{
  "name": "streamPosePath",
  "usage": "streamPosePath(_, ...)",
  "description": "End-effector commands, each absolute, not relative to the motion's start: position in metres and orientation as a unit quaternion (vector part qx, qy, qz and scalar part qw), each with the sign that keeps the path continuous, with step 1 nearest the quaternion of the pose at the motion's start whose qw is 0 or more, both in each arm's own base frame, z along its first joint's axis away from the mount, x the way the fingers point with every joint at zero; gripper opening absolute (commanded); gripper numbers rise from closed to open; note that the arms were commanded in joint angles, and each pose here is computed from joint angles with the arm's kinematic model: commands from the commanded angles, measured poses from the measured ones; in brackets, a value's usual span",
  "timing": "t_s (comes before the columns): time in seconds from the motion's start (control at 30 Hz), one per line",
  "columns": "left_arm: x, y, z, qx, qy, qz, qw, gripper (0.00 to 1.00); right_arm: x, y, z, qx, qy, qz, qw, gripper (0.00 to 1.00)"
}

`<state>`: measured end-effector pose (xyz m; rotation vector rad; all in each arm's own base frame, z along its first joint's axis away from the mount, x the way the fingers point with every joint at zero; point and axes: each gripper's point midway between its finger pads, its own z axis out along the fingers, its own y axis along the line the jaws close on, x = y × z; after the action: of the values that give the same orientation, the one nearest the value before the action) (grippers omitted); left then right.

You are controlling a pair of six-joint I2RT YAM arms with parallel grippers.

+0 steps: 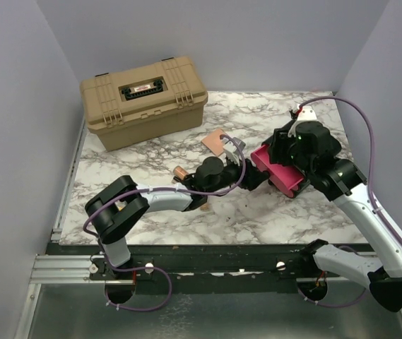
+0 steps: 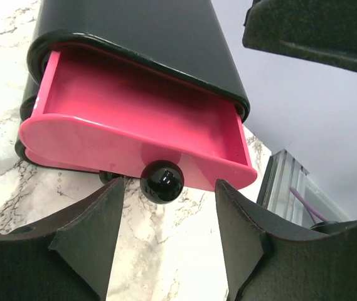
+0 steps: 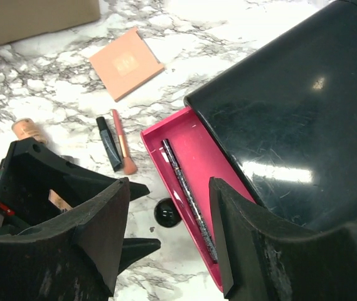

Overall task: Organize the makeup
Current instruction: Pick up the makeup brush from the center of the board.

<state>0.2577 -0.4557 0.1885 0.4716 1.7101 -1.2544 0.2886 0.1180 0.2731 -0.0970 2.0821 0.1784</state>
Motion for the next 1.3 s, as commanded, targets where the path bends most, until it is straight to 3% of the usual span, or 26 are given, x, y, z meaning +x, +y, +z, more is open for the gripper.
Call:
streamPosePath(0.0,0.259,-0.442,0.220,0.174,0.663,-0.516,0.514,0.62,0.296,0.124,0.292,-0.010,0.851,0.099,0.516,0.59)
streamPosePath(0.27,0.255,-0.417,0.240,0.165,0.631,-0.510,0.561,0.57,0.299,0.160,0.282,-0.044,0.869,0.161,0.466,0.58)
streamPosePath(0.6,0.290,-0.269,0.231,-0.125,0.637,-0.363,0.668,0.57,0.299,0.205,0.268,-0.100,0.873,0.226,0.421,0.52)
streamPosePath(0.7,0.292,-0.229,0.214,-0.205,0.645,-0.314,0.666,0.57,0.298,0.226,0.260,-0.124,0.877,0.224,0.406,0.49)
streamPosePath(1.0,0.298,-0.179,0.182,-0.242,0.696,-0.187,0.650,0.65,0.302,0.281,0.193,-0.196,0.911,0.149,0.331,0.48)
streamPosePath(1.27,0.325,-0.172,0.126,-0.206,0.775,-0.225,0.554,0.70,0.311,0.287,0.161,-0.192,0.923,0.127,0.307,0.49)
